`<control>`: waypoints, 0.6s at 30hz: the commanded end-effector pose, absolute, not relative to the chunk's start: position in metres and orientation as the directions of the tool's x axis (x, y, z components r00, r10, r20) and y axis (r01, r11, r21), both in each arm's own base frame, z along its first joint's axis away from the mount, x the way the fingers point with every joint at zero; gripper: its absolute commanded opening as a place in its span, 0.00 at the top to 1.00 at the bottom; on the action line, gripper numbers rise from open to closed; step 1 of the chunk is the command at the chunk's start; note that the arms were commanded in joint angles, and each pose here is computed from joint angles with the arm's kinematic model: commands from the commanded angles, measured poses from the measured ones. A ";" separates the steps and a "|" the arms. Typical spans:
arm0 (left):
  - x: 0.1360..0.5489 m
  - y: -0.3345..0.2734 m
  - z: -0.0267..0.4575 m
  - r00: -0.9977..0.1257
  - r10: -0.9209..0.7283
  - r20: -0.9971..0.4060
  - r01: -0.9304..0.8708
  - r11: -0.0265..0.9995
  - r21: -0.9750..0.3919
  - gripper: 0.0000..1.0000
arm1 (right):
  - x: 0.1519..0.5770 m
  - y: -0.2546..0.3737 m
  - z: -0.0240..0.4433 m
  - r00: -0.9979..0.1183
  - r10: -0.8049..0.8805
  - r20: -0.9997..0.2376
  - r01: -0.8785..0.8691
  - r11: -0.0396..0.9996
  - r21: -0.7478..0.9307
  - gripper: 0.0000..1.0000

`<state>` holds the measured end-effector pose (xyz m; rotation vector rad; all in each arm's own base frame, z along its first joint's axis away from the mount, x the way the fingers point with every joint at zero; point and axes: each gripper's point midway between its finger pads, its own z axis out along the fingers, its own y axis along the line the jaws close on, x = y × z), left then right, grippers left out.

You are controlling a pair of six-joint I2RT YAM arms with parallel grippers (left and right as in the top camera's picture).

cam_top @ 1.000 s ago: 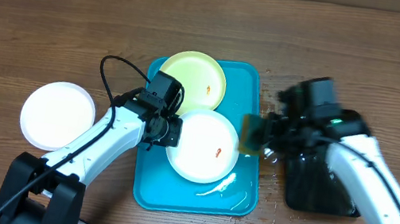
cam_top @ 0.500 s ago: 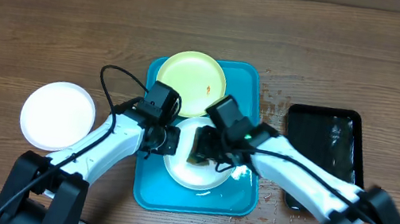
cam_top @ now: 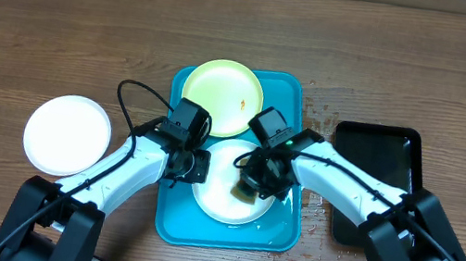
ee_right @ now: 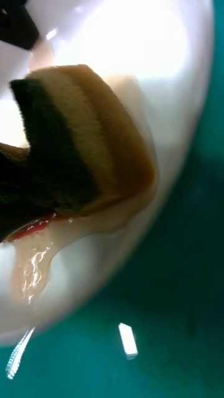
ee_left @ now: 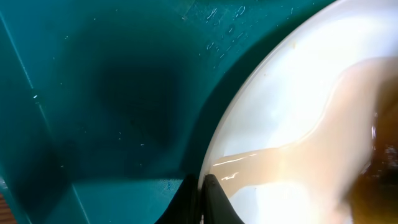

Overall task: Clean dirty plates on tray and stack at the side
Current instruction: 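Scrub the white plate with the sponge in the right gripper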

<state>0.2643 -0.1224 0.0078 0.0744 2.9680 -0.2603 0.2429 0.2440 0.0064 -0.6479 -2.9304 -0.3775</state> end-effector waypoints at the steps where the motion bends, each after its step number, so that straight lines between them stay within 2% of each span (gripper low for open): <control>1: 0.256 -0.100 -0.005 -0.989 -0.014 -0.149 -0.003 0.997 -0.078 0.96 | 0.231 0.200 -0.017 -0.858 0.485 0.170 0.497 0.867 0.037 0.96; 11: 0.255 -0.093 -0.007 -0.988 -0.056 -0.143 -0.045 0.996 -0.079 0.96 | 0.228 0.172 -0.014 -0.835 0.512 0.201 0.517 0.855 -0.030 0.96; 14: 0.255 -0.093 -0.007 -0.988 -0.056 -0.143 -0.045 0.996 -0.079 0.96 | 0.238 0.159 -0.004 -0.860 0.491 0.138 0.489 0.871 -0.051 0.96; 18: 0.255 -0.093 -0.007 -0.988 -0.056 -0.143 -0.045 0.996 -0.079 0.96 | 0.257 0.139 0.021 -0.895 0.446 -0.007 0.444 0.889 -0.111 0.96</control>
